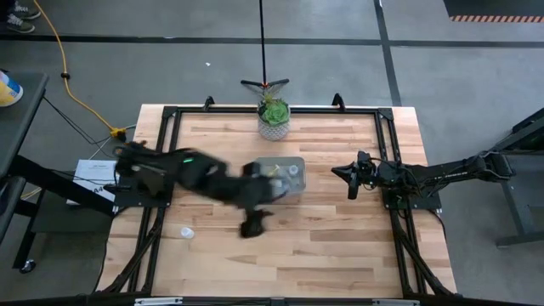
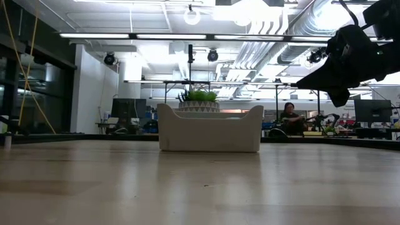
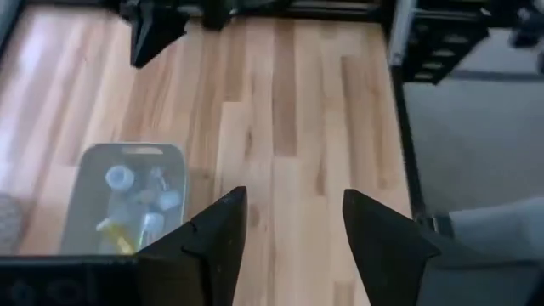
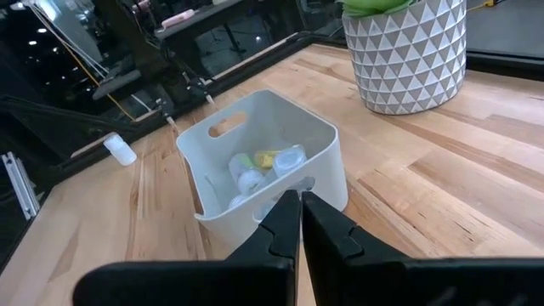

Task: Pick and place pill bottles into a basket
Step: Put the white pill bottle into the gray bin

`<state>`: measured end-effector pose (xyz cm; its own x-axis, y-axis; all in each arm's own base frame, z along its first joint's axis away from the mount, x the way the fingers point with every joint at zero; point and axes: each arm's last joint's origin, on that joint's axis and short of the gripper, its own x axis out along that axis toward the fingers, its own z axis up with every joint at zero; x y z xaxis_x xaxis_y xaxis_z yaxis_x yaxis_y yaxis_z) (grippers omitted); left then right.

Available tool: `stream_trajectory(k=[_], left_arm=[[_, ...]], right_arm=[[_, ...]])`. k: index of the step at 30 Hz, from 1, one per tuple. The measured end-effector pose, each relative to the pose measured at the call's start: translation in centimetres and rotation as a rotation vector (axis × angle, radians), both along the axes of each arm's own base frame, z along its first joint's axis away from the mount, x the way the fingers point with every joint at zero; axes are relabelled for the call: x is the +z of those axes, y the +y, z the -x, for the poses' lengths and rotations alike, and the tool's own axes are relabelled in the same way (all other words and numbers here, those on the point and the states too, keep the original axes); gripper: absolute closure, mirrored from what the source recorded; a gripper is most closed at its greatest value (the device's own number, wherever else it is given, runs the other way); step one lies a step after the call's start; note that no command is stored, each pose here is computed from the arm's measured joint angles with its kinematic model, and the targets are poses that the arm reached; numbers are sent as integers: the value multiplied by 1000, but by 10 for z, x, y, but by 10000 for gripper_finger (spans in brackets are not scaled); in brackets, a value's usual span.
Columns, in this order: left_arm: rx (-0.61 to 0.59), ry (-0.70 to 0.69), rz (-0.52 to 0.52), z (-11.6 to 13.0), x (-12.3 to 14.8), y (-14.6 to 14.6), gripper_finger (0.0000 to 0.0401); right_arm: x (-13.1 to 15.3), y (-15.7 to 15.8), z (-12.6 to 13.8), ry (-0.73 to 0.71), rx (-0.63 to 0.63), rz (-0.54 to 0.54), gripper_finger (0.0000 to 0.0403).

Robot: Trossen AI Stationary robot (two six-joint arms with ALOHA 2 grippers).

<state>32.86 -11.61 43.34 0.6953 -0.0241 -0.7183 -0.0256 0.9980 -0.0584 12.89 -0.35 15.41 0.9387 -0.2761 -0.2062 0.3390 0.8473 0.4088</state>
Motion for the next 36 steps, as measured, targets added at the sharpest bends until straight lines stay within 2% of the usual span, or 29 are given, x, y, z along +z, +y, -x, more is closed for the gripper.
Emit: stream_trajectory(k=[2, 4, 7, 10, 13, 19, 24, 27, 32, 36], left_arm=[[18, 10, -47, 28, 8, -7, 179], [119, 87, -94, 59, 5, -9, 184], [274, 149, -106, 104, -3, -7, 190], [349, 158, -15, 138, -19, -9, 192], [388, 117, 97, 162, -39, -11, 190], [387, 140, 200, 184, -99, -23, 192], [368, 193, 273, 188, -144, -36, 200], [377, 219, 293, 189, -159, -37, 205], [363, 327, 262, 193, -179, -34, 205], [393, 363, 264, 196, -189, -32, 181]], right_arm=[[0, 0, 0, 0, 0, 0, 396], [0, 0, 0, -1, 0, 1, 397], [0, 0, 0, 1, 1, 3, 400], [-1, 0, 0, 10, 2, 8, 402], [-1, 0, 0, 18, 2, 11, 401], [-4, 0, 1, 43, 3, 13, 402], [-4, 0, 1, 44, 3, 13, 399], [-4, 0, 1, 49, 3, 13, 400], [-5, 0, 1, 65, 11, 48, 399], [-5, 0, 1, 68, 14, 57, 396]])
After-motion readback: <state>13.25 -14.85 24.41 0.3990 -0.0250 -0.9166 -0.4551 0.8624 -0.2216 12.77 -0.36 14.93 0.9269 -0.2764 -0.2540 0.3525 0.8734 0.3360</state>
